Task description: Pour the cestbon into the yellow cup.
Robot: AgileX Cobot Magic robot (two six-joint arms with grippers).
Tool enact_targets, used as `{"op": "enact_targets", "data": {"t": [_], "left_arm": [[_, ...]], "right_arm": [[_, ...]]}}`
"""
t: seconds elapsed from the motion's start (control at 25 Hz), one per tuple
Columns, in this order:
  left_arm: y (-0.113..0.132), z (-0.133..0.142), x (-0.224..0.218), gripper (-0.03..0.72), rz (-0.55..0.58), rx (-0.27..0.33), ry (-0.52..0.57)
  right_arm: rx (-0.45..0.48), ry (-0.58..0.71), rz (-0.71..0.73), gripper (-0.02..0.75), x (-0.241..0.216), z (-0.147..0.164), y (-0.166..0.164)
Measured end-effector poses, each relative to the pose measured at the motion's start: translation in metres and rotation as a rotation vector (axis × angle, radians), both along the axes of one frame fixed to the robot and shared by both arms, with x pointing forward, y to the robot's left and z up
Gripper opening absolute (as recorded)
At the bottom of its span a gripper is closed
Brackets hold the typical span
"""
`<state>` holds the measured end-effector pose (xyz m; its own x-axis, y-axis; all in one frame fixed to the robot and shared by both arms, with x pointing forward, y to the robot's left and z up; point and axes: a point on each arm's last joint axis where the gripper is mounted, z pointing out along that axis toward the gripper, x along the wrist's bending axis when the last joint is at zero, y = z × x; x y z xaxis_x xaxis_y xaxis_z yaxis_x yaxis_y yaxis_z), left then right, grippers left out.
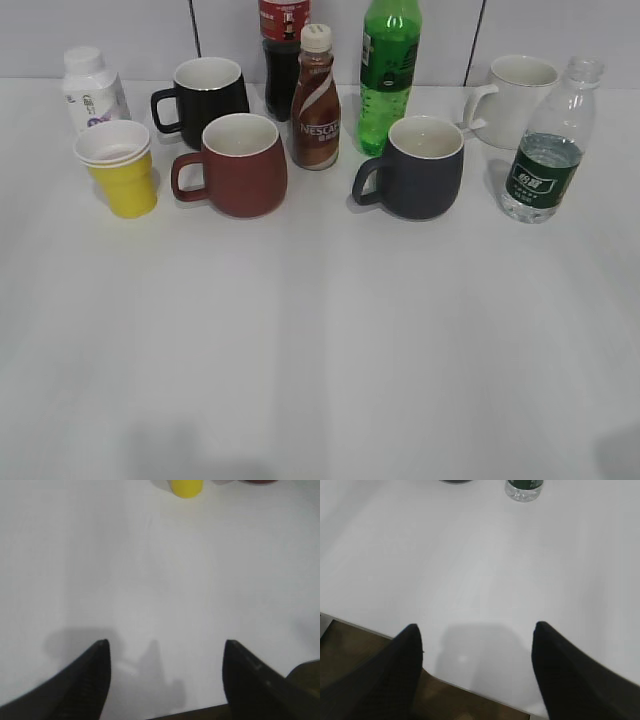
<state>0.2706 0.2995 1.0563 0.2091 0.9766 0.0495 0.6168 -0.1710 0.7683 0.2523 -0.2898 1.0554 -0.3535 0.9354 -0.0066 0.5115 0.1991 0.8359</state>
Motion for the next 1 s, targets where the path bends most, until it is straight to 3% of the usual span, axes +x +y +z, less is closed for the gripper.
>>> {"op": "enact_targets", "data": {"t": [0.4,0.68,0.84,1.0], "left_arm": [[0.001,0.000,-0.002,0.516,0.027,-0.006,-0.015],[0.007,0.003,-0.025,0.510,0.185,-0.027,-0.148],[0.008,0.003,-0.039,0.490,0.199,-0.041,-0.238],[0.008,0.003,-0.041,0.484,0.199,-0.042,-0.247]], "right_arm": [[0.001,-0.005,-0.017,0.512,0.000,0.000,0.000],[0.010,-0.057,-0.235,0.512,-0.007,0.001,-0.004],[0.023,-0.134,-0.247,0.512,-0.019,0.001,-0.005],[0.025,-0.139,-0.246,0.512,-0.020,0.000,-0.005]]}}
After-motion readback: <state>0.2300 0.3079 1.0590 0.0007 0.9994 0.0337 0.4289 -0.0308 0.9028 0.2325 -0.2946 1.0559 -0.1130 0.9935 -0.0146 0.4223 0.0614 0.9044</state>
